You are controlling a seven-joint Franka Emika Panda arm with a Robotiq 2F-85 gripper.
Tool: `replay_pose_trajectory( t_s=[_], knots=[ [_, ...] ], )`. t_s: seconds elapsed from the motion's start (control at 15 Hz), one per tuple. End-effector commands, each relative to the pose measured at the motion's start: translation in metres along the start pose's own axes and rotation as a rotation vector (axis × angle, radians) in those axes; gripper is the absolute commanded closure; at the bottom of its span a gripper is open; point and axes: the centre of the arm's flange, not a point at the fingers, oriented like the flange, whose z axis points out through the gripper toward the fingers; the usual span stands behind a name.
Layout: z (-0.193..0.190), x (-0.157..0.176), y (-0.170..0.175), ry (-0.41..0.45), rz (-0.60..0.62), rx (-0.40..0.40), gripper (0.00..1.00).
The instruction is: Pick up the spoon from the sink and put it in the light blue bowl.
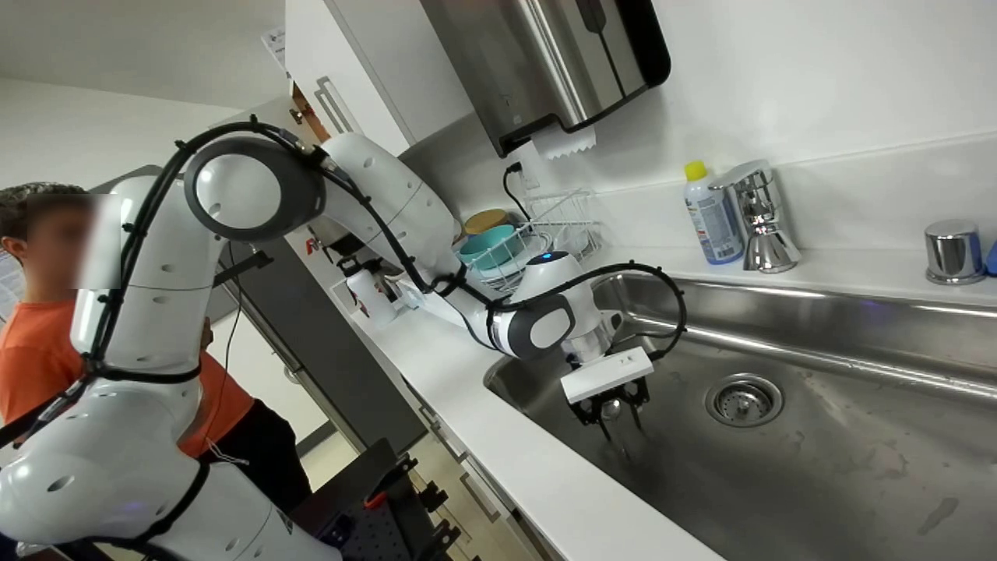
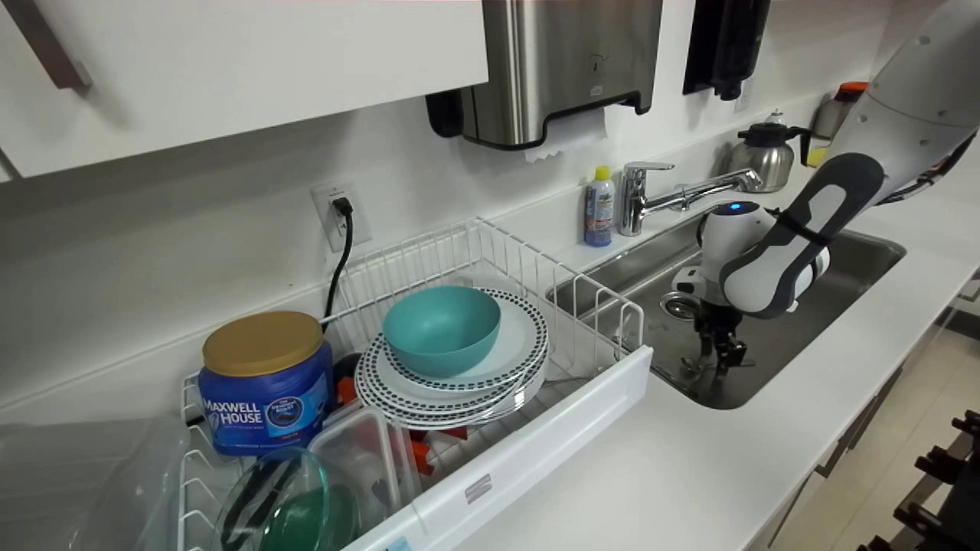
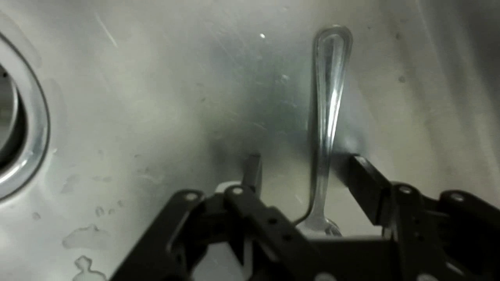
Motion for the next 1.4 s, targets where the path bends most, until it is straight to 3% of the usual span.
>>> replay_pose_trajectory(
  t_s=[0.0,0.27,0.67,1.33],
  knots=[
    [0.002,0.001,0.004,0.003,0.010,-0.004,0.71],
    [-0.003,-0.002,0.005,0.005,0.014,-0.011,1.00],
    [-0.049,0.006,-0.021,0.003,0.024,-0.009,0.98],
    [-0.207,0.026,-0.081,0.060,-0.091,-0.136,0.98]
  ],
)
